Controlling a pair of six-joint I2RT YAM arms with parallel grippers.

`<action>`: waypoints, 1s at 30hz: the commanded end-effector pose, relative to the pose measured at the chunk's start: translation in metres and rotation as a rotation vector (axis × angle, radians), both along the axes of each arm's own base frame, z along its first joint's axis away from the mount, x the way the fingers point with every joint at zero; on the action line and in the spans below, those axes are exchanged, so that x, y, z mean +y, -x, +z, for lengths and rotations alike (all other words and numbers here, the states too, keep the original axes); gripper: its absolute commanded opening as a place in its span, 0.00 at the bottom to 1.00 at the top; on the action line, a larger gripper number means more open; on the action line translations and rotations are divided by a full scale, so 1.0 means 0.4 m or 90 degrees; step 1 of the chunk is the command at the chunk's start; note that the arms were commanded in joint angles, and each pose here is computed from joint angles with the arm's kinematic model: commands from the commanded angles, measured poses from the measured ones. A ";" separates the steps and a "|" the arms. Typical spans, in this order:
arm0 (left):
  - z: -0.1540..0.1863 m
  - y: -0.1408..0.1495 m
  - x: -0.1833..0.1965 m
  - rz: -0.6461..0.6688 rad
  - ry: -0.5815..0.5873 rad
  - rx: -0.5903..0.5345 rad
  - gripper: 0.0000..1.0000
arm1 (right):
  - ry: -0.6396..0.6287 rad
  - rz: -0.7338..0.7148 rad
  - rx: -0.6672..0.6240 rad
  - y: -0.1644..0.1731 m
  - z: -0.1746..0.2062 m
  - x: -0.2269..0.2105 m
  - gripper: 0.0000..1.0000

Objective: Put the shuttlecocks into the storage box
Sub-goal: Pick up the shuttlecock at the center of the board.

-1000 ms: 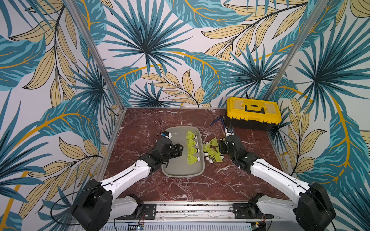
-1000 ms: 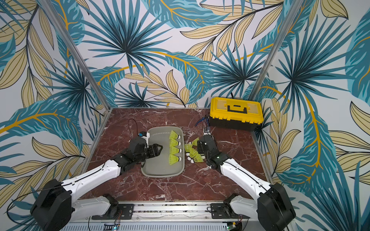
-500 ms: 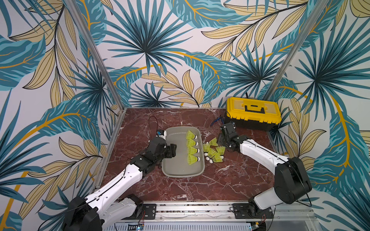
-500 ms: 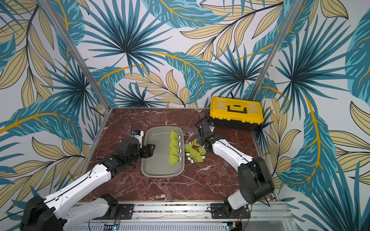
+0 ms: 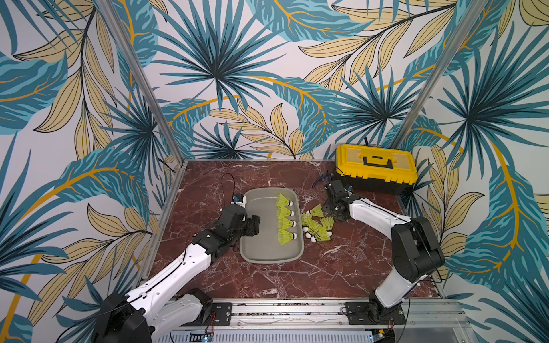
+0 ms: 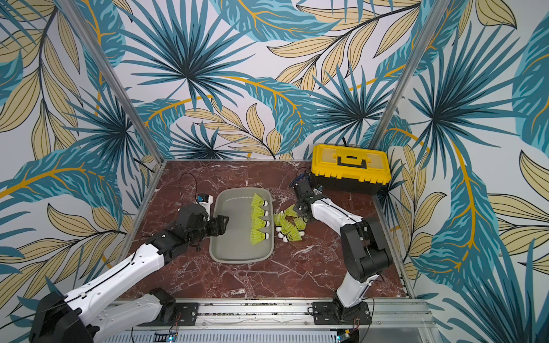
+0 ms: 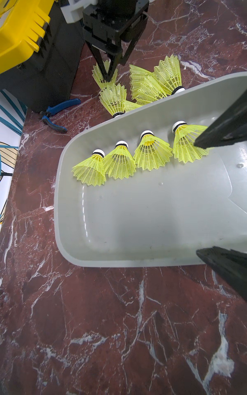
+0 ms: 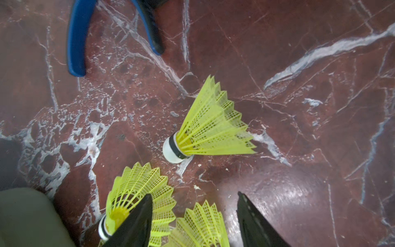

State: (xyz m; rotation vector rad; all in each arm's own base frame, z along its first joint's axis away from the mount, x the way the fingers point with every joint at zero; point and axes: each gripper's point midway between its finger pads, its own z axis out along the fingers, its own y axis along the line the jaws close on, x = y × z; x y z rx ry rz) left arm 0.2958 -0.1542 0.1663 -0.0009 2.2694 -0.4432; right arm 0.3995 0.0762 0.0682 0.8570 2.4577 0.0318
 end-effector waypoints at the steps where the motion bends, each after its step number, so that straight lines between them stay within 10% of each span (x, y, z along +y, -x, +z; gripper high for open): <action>1: 0.023 -0.005 0.005 0.001 0.001 -0.017 0.76 | -0.026 -0.023 -0.010 -0.034 0.002 0.005 0.63; 30: 0.008 -0.009 0.020 0.003 -0.012 -0.016 0.76 | 0.044 -0.064 0.120 -0.053 -0.105 -0.041 0.48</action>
